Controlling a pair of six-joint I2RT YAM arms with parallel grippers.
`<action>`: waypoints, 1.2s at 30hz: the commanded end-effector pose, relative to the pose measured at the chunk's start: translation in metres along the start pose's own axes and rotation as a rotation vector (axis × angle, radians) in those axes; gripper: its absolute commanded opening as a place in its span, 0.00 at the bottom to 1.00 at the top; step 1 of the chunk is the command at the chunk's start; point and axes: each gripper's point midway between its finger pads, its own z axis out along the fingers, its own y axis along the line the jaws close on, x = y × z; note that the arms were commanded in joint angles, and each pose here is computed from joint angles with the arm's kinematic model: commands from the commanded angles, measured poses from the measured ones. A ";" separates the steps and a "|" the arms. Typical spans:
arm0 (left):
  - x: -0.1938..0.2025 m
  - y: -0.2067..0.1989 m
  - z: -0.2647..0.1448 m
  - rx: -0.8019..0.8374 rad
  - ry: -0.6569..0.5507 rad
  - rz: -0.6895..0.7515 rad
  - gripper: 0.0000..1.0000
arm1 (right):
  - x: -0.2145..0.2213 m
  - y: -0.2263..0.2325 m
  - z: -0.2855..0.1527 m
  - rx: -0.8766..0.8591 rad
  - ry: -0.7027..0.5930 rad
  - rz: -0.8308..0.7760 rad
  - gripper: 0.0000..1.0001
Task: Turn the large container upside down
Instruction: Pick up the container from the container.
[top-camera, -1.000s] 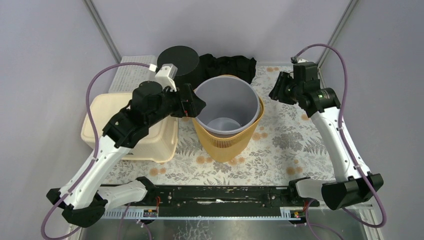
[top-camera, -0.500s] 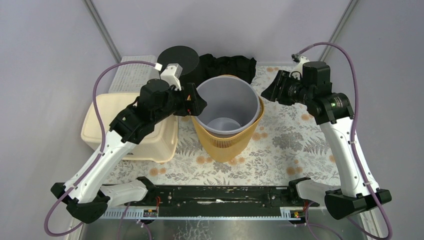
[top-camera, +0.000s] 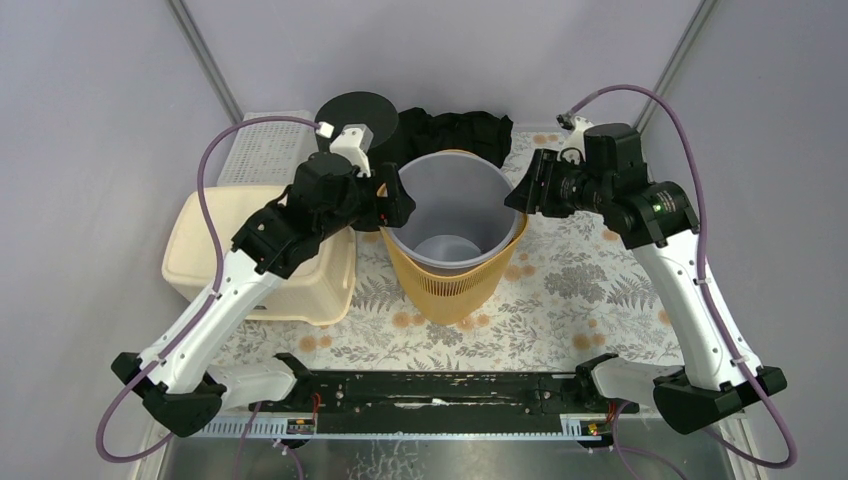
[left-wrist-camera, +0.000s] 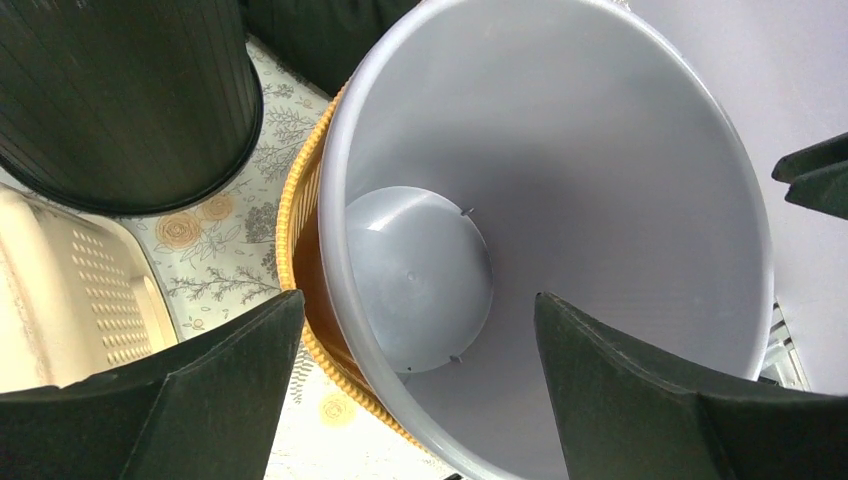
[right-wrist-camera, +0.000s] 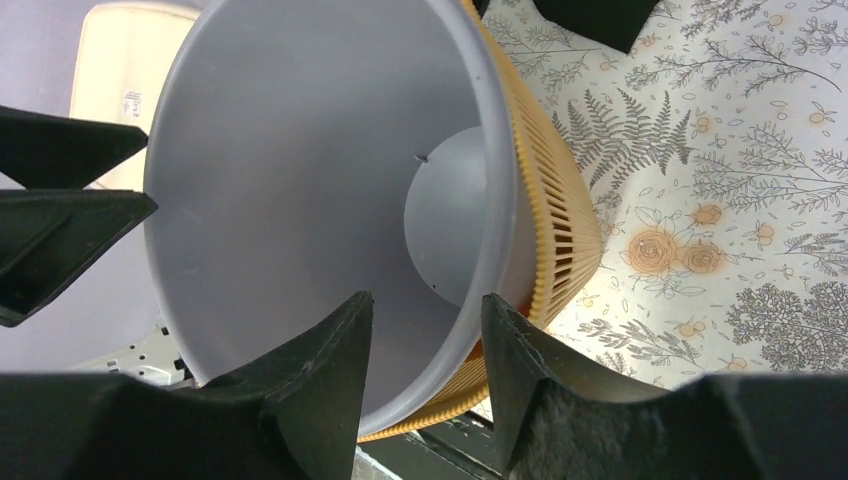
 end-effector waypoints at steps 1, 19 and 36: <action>-0.011 -0.004 -0.002 0.005 -0.025 0.021 0.91 | -0.004 0.013 -0.005 -0.011 -0.019 -0.044 0.51; 0.005 0.003 0.012 -0.038 0.036 0.048 0.82 | 0.017 0.006 0.004 0.115 0.035 -0.092 0.49; 0.010 0.003 0.022 -0.057 0.059 0.075 0.82 | 0.018 -0.004 0.011 0.213 0.068 -0.128 0.50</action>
